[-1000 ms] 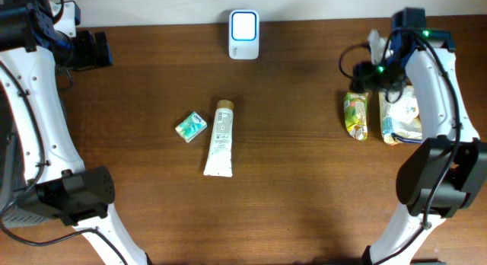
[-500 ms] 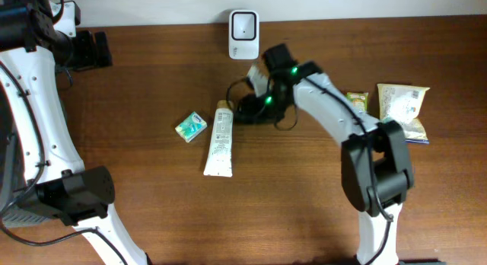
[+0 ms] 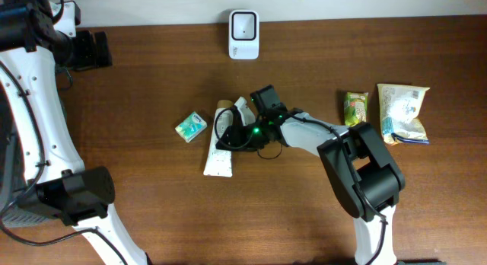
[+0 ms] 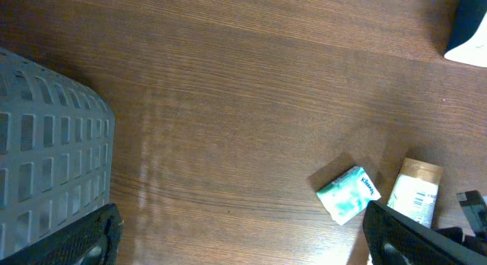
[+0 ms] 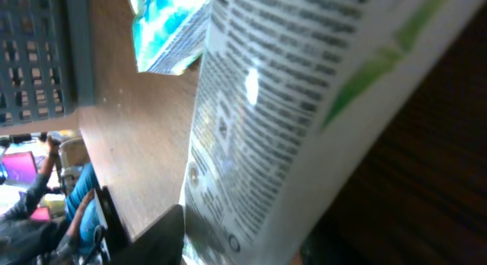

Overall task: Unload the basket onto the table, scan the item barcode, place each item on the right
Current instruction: 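Move the right gripper to the white tube and grasp it, then lift the white tube and hold it in front of the scanner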

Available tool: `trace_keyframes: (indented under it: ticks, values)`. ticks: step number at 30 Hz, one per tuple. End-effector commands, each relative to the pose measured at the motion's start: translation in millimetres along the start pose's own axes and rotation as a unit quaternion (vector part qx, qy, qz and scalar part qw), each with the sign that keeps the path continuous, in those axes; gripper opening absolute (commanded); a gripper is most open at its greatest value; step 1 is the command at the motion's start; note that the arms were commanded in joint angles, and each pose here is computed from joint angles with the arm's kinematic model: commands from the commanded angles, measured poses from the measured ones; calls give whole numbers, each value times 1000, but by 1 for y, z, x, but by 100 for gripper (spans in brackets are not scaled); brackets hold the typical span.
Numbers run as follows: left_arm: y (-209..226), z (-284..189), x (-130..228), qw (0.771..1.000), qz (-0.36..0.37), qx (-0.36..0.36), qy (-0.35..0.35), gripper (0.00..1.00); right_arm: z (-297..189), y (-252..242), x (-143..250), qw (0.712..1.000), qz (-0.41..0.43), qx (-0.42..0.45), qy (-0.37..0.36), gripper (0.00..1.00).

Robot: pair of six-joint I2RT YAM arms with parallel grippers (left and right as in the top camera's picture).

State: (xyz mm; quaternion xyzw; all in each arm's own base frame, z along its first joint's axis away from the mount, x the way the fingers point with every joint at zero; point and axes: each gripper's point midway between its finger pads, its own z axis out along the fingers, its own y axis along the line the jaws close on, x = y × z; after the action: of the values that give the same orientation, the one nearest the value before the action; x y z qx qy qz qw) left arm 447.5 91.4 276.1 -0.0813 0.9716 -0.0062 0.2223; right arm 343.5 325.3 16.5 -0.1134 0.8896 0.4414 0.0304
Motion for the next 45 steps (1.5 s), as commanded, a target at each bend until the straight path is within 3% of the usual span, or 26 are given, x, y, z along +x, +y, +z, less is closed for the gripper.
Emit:
trace_keyframes:
  ticks: [1, 3, 7, 14, 18, 21, 25, 35, 45]
  values:
    - [1, -6, -4, 1000, 5, 2, -11, 99, 5, -9, 8, 999, 26, 19, 3, 24]
    - [1, -6, -4, 1000, 5, 2, -11, 99, 5, -8, 9, 1000, 26, 15, 6, 11]
    - [1, -6, -4, 1000, 5, 2, -11, 99, -1, 3, 4, 1000, 12, -5, 4, 4]
    - [1, -6, -4, 1000, 5, 2, -11, 99, -53, 27, -14, 992, -90, 88, -27, 4]
    - [1, -6, -4, 1000, 5, 2, -11, 99, -91, 100, -30, 985, -165, -47, -33, 4]
    - [1, -6, -4, 1000, 5, 2, -11, 99, -139, 153, -40, 958, -229, -162, -51, 4]
    - [1, -6, -4, 1000, 5, 2, -11, 99, -193, 182, -51, 938, -268, -202, -90, 4]
    - [1, -6, -4, 1000, 5, 2, -11, 99, -274, 205, -48, 919, -294, -211, -154, 4]
    - [1, -6, -4, 1000, 5, 2, -11, 99, -276, 198, -53, 932, -267, -181, -167, 4]
